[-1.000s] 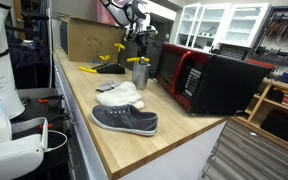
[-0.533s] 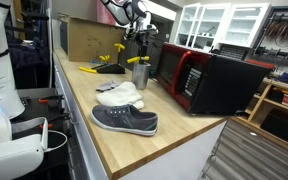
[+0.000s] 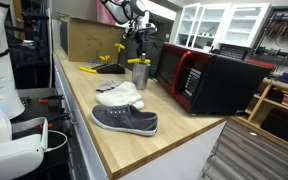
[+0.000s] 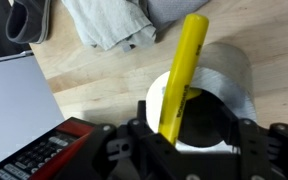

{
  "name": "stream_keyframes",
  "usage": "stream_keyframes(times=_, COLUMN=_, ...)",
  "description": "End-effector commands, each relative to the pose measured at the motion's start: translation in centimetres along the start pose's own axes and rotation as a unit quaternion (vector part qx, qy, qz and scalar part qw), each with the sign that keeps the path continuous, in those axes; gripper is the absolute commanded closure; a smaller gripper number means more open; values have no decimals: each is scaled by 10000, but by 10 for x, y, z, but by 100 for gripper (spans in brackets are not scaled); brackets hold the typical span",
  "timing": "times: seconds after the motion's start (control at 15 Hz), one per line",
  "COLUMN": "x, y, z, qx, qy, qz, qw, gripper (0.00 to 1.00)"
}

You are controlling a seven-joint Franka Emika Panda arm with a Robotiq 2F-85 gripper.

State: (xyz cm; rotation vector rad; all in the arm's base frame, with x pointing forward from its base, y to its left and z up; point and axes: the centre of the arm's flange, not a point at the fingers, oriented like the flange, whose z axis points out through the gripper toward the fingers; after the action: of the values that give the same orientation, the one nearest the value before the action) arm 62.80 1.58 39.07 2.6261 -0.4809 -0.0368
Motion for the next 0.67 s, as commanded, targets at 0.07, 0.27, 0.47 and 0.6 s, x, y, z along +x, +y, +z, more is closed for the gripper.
stream_keyframes(times=0.07, x=-22, y=10, z=-3, qx=244, qy=46, qz=-257, qw=9994, gripper=44)
stream_keyframes(times=0.27, x=-31, y=15, z=3, qx=408, qy=20, qz=-367, qw=9985, gripper=46)
stream_keyframes(times=0.47, x=-37, y=24, z=-1, qx=469, qy=27, qz=-397, qw=9981, gripper=68)
stream_keyframes(times=0.6, x=-39, y=29, z=-4, qx=532, qy=80, qz=-368, qw=9979, gripper=83)
